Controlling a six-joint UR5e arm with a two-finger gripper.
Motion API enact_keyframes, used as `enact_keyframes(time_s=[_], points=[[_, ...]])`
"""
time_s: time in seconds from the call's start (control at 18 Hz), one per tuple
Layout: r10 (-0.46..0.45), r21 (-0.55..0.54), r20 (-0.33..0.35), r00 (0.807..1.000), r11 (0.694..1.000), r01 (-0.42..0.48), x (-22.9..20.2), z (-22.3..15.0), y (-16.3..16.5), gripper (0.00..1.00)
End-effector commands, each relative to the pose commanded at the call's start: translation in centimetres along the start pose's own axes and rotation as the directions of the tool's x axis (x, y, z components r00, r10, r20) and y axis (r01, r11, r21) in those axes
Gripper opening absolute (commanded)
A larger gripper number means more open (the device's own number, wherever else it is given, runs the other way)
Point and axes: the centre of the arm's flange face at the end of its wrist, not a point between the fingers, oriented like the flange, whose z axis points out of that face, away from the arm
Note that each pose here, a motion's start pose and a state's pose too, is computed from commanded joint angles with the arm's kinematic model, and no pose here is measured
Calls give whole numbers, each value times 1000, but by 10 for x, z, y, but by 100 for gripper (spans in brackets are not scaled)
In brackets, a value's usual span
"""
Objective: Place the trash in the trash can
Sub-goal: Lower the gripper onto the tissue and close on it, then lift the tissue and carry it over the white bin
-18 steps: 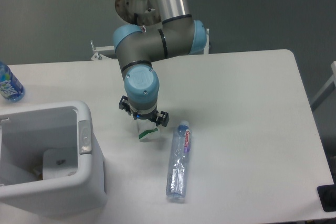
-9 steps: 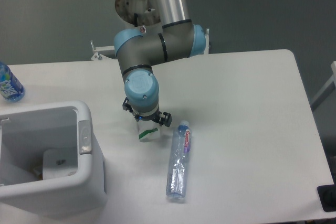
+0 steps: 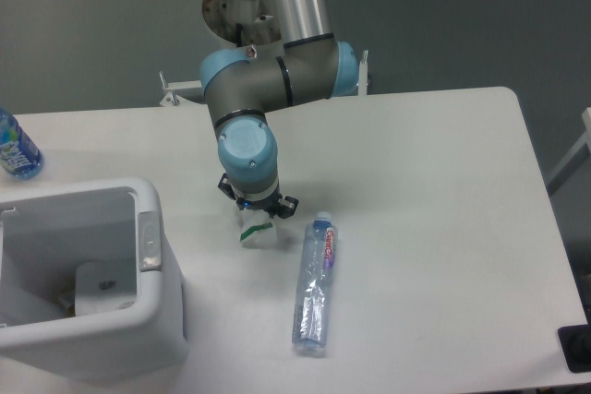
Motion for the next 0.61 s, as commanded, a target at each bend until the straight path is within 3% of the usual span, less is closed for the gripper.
enact_keyframes(time_s=[0.28, 0.39, 0.5, 0.61], points=[[-34, 69, 29, 999, 997, 31, -12, -47, 20, 0], [-55, 151, 10, 998, 987, 53, -22, -74, 23, 0], [-63, 301, -42, 997, 951, 72, -27, -120, 21, 0], [-91, 457, -90, 992, 881, 123, -46, -178, 29, 0]])
